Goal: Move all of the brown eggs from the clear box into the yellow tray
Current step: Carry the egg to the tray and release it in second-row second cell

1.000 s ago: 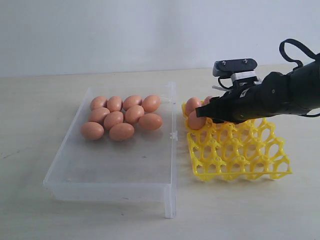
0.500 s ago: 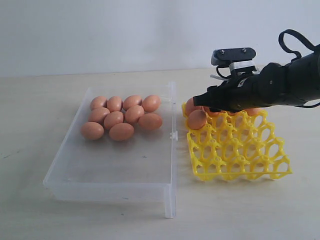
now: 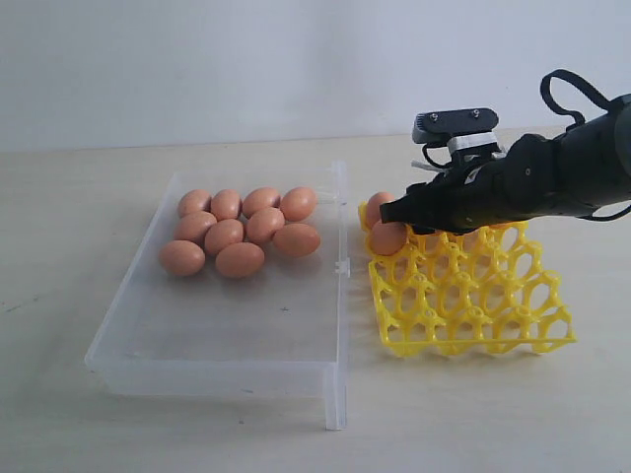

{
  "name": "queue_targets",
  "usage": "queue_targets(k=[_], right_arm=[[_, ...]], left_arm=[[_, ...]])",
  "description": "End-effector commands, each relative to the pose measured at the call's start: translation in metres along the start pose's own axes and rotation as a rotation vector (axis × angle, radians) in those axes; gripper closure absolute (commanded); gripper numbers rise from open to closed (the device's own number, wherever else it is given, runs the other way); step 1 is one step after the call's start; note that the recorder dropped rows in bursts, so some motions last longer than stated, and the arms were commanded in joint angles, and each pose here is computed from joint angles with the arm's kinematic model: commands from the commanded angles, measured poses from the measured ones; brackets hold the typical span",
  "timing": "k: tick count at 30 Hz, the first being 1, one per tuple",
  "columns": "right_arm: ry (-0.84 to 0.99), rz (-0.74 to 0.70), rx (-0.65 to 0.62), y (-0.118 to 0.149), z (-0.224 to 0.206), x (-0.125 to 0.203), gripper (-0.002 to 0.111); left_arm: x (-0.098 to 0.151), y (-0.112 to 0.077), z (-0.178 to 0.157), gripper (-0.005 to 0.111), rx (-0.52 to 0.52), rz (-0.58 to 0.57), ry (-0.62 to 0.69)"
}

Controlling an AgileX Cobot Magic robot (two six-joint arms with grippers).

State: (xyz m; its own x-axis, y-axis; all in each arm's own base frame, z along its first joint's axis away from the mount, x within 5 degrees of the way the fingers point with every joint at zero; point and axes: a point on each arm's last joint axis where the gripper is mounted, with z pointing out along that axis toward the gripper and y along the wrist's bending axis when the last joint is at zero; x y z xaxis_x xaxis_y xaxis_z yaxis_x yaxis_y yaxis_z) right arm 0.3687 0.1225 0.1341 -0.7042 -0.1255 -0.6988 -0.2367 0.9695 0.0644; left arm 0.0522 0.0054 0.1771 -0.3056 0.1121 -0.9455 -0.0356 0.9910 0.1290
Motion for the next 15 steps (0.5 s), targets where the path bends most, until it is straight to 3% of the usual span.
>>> queue_targets(k=[1,8,11,15], right_arm=[[-0.013,-0.013,-0.001,0.0007,-0.0001,-0.0025,0.108],[-0.013,-0.013,-0.001,0.0007,-0.0001,-0.0025,0.106],[-0.010,-0.013,-0.001,0.0007,-0.0001,-0.0023,0.095],[-0.007,-0.013,-0.002,0.0008,-0.0001,-0.0019,0.069]], left_arm=[[-0.0021,-0.0002,-0.0004,0.107,0.006,-0.005,-0.013],[-0.0021,-0.0002,-0.0004,0.107,0.006,-0.005,-0.013],[-0.0021,-0.0002,-0.0004,0.107,0.006,-0.005,-0.013],[-0.0021,-0.0002,-0.0004,0.107,0.006,-0.005,-0.013]])
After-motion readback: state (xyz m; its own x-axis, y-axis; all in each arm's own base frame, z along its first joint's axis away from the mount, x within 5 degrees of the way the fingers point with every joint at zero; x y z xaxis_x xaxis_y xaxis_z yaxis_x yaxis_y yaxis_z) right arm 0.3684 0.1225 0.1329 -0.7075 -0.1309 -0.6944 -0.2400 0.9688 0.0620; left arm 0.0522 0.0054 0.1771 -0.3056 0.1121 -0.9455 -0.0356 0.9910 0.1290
